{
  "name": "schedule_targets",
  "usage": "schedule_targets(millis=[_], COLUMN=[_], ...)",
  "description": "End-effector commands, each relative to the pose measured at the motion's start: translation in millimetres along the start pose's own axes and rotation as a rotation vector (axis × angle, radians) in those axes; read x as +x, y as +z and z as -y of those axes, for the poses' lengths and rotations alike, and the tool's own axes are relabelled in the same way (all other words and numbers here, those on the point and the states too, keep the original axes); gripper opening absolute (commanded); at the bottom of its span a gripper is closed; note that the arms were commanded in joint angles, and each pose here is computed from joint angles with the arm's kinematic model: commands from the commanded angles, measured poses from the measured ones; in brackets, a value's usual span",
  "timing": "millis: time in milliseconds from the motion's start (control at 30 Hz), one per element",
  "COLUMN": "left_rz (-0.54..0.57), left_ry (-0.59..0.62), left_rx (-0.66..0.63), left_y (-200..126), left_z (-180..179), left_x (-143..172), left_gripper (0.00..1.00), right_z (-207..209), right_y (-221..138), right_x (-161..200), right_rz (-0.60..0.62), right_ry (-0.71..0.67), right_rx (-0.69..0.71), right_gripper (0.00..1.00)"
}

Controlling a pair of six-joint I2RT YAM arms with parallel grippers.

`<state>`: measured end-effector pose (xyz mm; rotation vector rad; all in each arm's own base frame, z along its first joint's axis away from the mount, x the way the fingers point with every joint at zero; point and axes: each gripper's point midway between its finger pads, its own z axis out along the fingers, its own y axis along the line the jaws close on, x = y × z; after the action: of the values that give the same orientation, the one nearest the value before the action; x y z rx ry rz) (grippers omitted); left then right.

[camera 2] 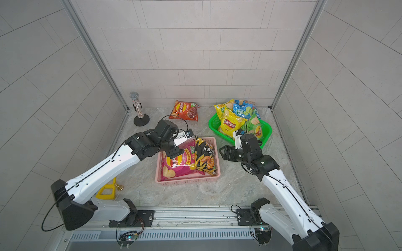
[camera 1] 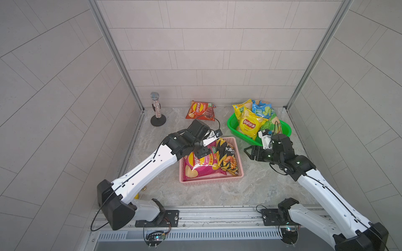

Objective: Put the potato chips into the basket
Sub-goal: Pick up the potato chip from the center of the board.

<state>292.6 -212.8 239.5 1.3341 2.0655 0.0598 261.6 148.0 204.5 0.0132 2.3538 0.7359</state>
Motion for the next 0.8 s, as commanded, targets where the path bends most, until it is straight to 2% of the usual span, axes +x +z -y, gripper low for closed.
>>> schedule_targets(millis=[0,167,233,333,467,767], left_rz=[-0.005,-0.022,-0.024,-0.046,-0.092,-0.157], left_ry=[-0.218,-0.474,-0.519,-0.526,-0.534,-0.574], left_rx=[0.085,-0.011,-0.032,-0.050,-0.077,-0.056], left_y=[1.5,6.0,12.2,28.8,66.7,153.9], left_z=[-12.8,-72.7,-87.9,-104.3,-132.9,-189.8], left_x=[22.3,56.0,59.8,56.3,48.0,45.3], left_gripper=[0.86,0.86,0.86,0.86,0.85,0.72], right_z=[-16.8,-33.7,-35.4,-36.9,-35.0,-27.3], right_y=[4.9,16.5,20.5,23.6,27.8,39.4], right_x=[-3.2,-14.5,-24.0,-39.9,-57.2,-52.3], right_rz=[-0.002,0.002,0.021,0.070,0.103,0.072], right_ry=[-0.080,-0.161,-0.162,-0.164,-0.143,-0.115], right_rx=[-0.014,0.015,0.026,0.047,0.085,0.092], right_gripper=[0.77,0.77,0.77,0.77,0.77,0.78])
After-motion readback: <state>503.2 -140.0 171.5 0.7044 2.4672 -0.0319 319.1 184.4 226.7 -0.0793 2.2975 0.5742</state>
